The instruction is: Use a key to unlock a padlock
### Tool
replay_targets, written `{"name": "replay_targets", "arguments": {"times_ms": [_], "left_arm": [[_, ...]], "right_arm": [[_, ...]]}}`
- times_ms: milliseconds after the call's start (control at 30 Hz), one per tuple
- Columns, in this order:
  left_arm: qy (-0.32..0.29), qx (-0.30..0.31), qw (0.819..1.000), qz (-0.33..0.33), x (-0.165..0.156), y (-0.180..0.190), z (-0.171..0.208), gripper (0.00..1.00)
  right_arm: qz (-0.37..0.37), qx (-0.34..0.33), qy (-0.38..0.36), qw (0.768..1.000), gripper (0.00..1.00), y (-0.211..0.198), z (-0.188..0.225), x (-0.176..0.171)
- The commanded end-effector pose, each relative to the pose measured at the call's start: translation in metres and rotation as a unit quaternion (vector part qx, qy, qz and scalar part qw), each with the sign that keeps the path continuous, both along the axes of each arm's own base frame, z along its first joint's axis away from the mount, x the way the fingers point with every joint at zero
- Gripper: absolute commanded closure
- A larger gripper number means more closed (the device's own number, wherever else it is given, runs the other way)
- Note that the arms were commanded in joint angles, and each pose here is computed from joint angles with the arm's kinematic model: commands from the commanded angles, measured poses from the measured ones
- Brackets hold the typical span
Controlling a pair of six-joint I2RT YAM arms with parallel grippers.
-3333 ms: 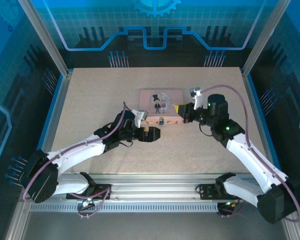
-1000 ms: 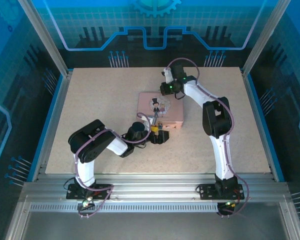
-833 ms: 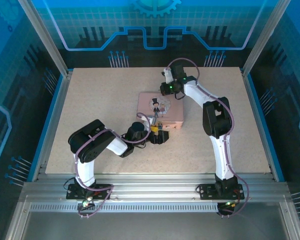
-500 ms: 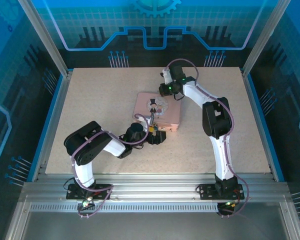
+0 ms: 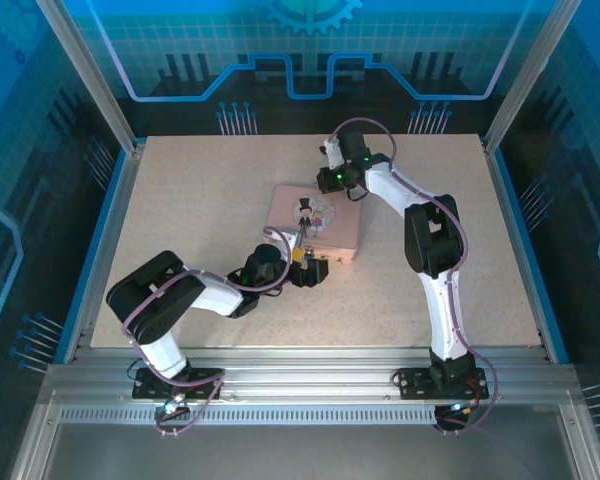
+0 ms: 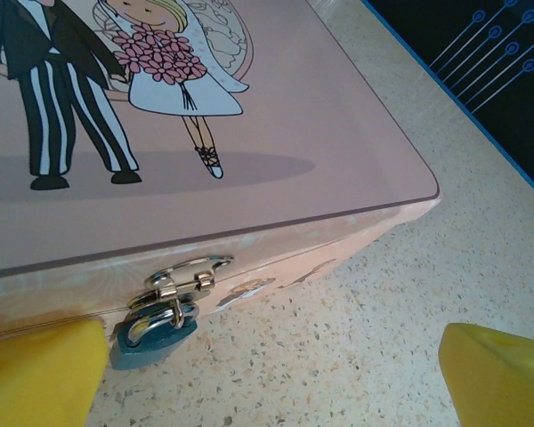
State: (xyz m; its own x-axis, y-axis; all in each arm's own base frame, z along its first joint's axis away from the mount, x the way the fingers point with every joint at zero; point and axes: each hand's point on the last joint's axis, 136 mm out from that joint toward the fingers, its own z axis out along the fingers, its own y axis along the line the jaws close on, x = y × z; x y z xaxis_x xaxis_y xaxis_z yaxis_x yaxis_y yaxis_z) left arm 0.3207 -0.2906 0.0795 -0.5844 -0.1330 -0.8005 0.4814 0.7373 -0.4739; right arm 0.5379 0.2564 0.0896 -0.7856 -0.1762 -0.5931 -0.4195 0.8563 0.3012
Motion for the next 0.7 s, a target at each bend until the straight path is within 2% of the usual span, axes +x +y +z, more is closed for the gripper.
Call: {"name": "replay_targets", "arguments": {"times_ms": [0, 333, 500, 667], "left_arm": [[-0.012, 0.019, 1.0, 0.004, 0.004, 0.003, -0.001, 0.03], [0.001, 0.0, 1.0, 0.0, 0.014, -0.011, -0.018, 0.02], [-0.013, -0.014, 1.0, -0.017, 0.019, -0.022, -0.013, 0.01], [-0.032, -0.05, 0.997, -0.057, 0.015, -0.037, -0.002, 0.04]], "right_arm": [[0.026, -0.005, 0.031, 0.999, 1.0, 0.01, -0.002, -0.026], [0.034, -0.003, 0.035, 0.999, 1.0, 0.016, -0.004, -0.029], [0.04, 0.0, 0.039, 0.998, 1.0, 0.02, -0.008, -0.034], [0.046, -0.001, 0.041, 0.998, 1.0, 0.024, -0.012, -0.04]]}}
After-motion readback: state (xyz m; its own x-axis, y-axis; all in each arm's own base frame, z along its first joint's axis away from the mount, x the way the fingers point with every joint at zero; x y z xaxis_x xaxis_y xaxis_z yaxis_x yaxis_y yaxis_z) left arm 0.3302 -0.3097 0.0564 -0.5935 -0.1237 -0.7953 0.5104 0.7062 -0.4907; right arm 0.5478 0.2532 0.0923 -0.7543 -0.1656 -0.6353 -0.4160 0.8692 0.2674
